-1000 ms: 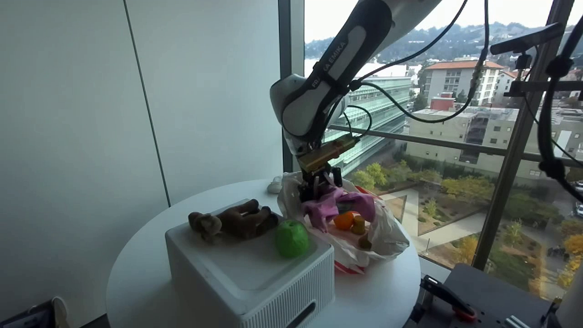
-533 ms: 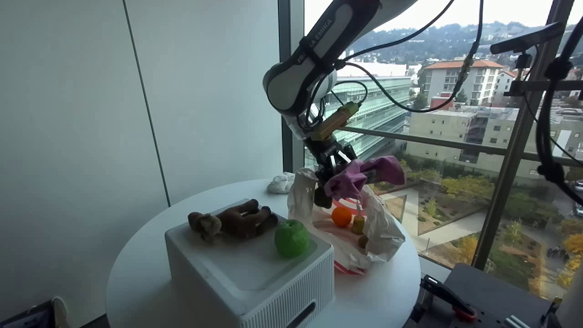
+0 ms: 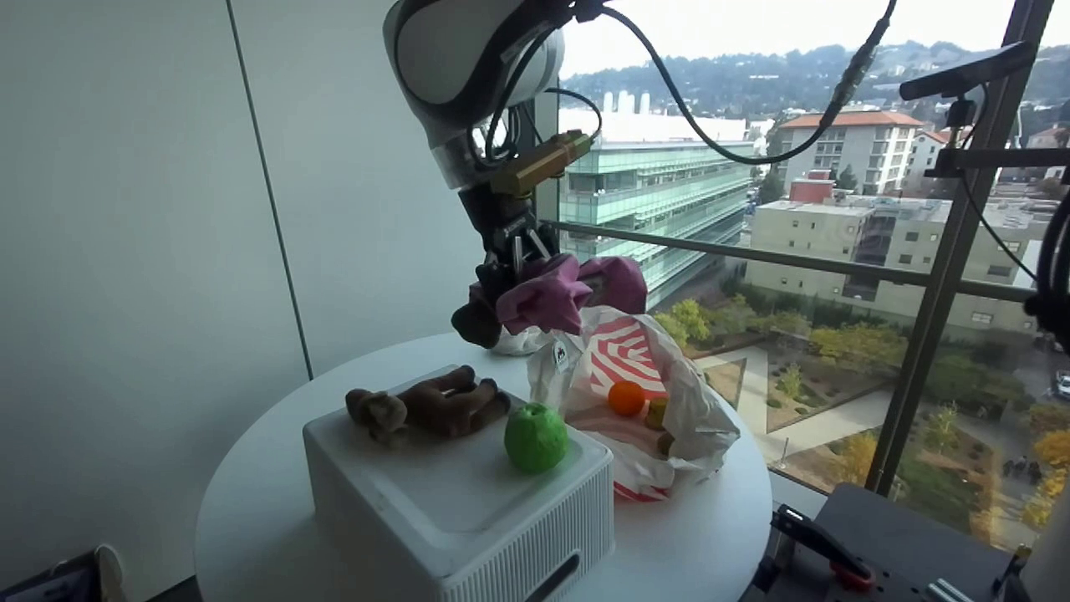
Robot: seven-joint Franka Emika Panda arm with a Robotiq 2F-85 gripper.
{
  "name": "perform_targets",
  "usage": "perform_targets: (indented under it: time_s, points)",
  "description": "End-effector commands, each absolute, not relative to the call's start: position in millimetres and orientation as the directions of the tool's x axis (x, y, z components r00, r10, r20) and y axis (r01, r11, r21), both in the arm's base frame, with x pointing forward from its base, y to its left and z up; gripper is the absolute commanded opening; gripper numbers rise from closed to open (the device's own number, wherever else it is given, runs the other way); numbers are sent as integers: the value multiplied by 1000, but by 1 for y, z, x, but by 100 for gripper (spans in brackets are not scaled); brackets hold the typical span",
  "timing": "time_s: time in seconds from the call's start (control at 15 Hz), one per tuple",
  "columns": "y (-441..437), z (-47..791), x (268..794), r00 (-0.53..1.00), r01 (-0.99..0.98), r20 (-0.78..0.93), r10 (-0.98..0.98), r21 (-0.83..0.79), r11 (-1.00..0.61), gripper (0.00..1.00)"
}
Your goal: Remove some items from the plastic bag, put them on the white basket and leave the yellow container in the plastic bag
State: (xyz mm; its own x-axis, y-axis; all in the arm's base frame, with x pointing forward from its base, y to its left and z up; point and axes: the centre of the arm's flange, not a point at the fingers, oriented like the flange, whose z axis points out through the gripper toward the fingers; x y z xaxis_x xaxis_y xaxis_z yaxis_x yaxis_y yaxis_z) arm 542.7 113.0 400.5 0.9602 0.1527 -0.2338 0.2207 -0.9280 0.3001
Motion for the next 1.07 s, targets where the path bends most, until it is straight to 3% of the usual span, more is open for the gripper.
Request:
perform_targets:
  time_s: [0.0, 0.4, 0.87, 1.0]
  points:
    - [180, 404, 536, 948, 314, -112, 296, 207, -927, 8]
    - [261, 330, 532, 872, 466, 96, 480, 141, -874, 12]
    - [272, 269, 523, 811, 552, 145, 567, 133, -823, 14]
    - [269, 265, 523, 807, 555, 153, 570, 133, -821, 19]
